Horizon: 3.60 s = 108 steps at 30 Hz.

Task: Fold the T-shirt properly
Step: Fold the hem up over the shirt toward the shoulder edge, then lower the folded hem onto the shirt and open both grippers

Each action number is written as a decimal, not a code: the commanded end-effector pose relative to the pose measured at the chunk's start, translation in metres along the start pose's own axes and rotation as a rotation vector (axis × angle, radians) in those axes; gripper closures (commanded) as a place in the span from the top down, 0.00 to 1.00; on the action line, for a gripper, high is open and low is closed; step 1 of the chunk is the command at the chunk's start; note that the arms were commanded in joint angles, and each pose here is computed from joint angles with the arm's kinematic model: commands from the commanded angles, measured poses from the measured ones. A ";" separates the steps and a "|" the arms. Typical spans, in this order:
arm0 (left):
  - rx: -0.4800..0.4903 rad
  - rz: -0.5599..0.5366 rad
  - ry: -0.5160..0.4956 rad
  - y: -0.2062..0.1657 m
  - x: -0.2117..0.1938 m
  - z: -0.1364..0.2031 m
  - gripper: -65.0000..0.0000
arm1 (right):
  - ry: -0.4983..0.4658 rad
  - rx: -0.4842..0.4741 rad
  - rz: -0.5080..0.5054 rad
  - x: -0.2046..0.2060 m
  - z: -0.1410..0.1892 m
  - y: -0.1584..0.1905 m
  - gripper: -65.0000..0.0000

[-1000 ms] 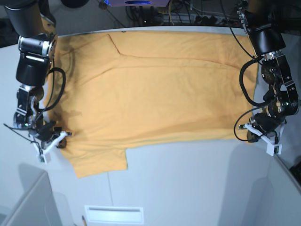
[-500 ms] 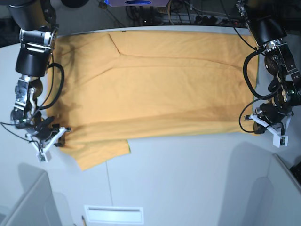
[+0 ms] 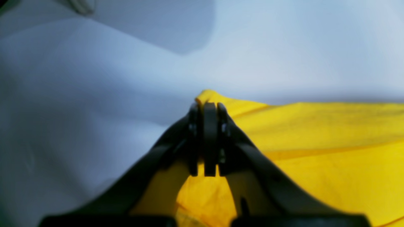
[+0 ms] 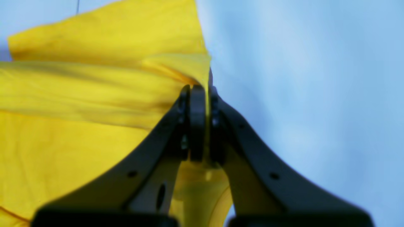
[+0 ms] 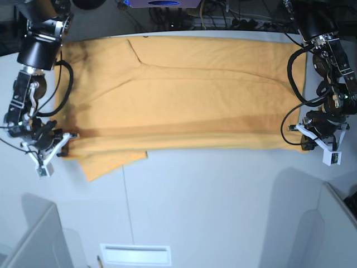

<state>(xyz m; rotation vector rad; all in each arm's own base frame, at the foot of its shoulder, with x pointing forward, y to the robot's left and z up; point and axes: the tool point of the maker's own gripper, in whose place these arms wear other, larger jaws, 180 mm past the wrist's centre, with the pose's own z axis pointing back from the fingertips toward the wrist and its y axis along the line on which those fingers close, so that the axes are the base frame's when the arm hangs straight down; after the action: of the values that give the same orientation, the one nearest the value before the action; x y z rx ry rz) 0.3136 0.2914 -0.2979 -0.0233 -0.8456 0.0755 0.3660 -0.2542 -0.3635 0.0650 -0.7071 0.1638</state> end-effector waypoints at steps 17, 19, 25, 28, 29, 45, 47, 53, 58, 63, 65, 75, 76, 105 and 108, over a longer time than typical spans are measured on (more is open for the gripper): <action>0.056 -0.078 -0.086 0.019 0.017 0.031 0.00 | 0.010 -0.062 -0.015 -0.001 0.054 -0.010 0.00; 0.069 -0.073 -0.094 0.024 0.019 0.034 0.00 | 0.013 -0.072 -0.036 -0.003 0.060 -0.010 0.00; 0.074 -0.125 -0.058 0.025 0.015 0.040 0.00 | 0.029 -0.085 -0.027 -0.013 0.070 -0.005 0.00; 0.078 -0.141 -0.028 0.025 0.003 0.044 0.00 | 0.031 -0.081 -0.016 -0.023 0.076 0.007 0.00; 0.078 -0.144 -0.019 0.025 -0.001 0.044 0.00 | 0.032 -0.084 -0.008 -0.026 0.079 0.009 0.00; 0.088 -0.207 0.129 0.033 -0.051 0.058 0.00 | 0.103 -0.119 -0.052 -0.074 0.099 0.011 0.00; 0.087 -0.212 0.147 0.033 -0.058 0.060 0.00 | 0.086 -0.077 -0.066 -0.076 0.100 0.023 0.00; 0.085 -0.215 0.183 0.033 -0.072 0.063 0.00 | 0.074 -0.028 -0.118 -0.089 0.109 0.029 0.00; 0.083 -0.222 0.226 0.034 -0.087 0.068 0.00 | 0.099 -0.066 -0.154 -0.106 0.118 0.016 0.00; 0.078 -0.220 0.243 0.032 -0.094 0.069 0.00 | 0.143 -0.059 -0.159 -0.123 0.120 0.021 0.00; 0.077 -0.220 0.265 0.033 -0.103 0.072 0.00 | 0.154 -0.046 -0.178 -0.130 0.118 0.027 0.00; 0.090 -0.221 0.283 0.037 -0.108 0.074 0.00 | 0.190 -0.029 -0.212 -0.148 0.118 0.039 0.00; 0.090 -0.221 0.283 0.037 -0.108 0.074 0.00 | 0.191 -0.034 -0.216 -0.149 0.119 0.038 0.00; 0.086 -0.217 0.274 0.036 -0.105 0.072 0.36 | 0.254 -0.068 -0.248 -0.179 0.135 0.031 0.39; 0.112 -0.197 0.251 0.045 -0.099 0.077 0.57 | 0.232 -0.096 -0.270 -0.177 0.140 0.024 0.39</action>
<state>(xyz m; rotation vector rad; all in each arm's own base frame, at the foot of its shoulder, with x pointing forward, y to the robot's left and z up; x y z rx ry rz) 0.1816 0.3211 -0.3354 0.1212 -0.5535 -0.0549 0.1322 -0.2703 -0.3811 0.0458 -0.4265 -0.1372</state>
